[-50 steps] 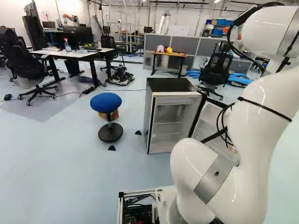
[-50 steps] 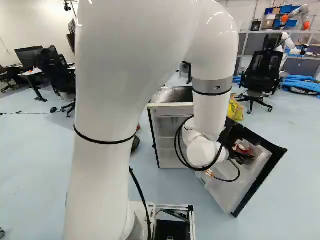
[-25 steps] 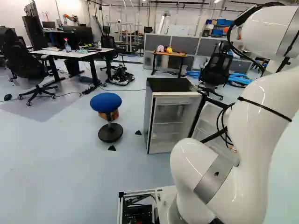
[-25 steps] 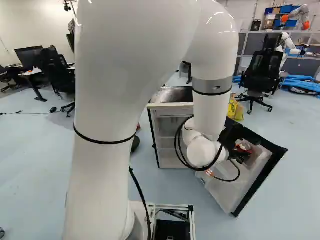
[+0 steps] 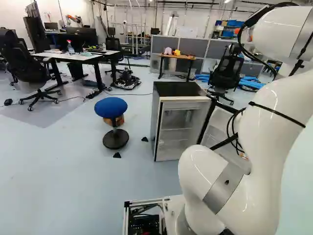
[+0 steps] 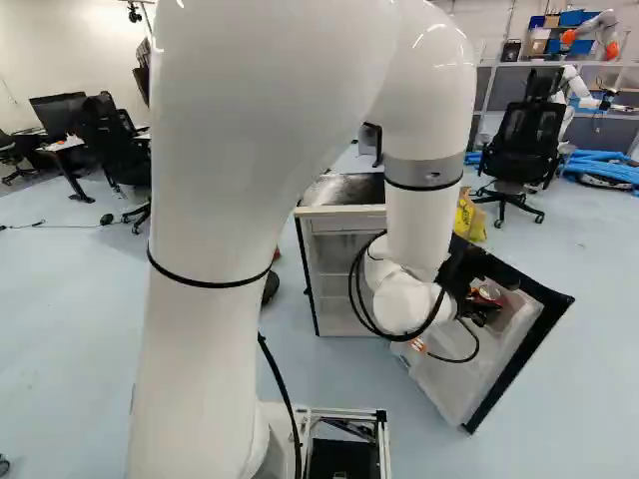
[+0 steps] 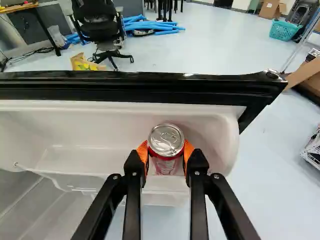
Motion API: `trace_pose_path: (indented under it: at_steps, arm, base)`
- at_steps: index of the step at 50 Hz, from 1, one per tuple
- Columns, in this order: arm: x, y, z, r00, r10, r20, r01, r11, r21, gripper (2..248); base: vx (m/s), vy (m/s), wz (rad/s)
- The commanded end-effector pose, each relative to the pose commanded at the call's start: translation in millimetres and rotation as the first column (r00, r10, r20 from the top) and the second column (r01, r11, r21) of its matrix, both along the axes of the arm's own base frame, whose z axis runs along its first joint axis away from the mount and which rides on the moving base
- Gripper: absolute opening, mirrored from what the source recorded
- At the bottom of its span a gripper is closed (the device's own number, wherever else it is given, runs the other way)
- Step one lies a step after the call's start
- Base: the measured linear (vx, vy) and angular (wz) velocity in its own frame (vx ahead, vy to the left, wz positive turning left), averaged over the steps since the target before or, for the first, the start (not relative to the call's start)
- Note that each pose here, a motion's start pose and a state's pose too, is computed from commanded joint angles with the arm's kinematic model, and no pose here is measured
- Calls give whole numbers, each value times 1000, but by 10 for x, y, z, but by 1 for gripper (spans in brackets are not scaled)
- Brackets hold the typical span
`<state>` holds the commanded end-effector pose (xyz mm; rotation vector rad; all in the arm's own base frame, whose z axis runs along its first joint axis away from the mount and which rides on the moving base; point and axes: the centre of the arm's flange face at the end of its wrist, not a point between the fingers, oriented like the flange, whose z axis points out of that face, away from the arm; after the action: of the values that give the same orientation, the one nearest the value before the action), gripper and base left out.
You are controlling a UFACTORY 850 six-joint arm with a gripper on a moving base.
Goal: Grab a drink from the fridge
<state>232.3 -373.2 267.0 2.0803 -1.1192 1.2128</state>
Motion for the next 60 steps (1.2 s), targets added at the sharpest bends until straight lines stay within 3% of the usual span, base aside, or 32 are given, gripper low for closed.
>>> trace_pose_path:
  at_steps: [29, 60]
  arm:
    - [-104, 151, 41, 1000, -2, 6, 2, 1000, -8, 91]
    - [-238, 392, 153, 999, 2, 49, 1, 997, -72, 91]
  base:
    - [0, 0, 0]
    - [0, 0, 0]
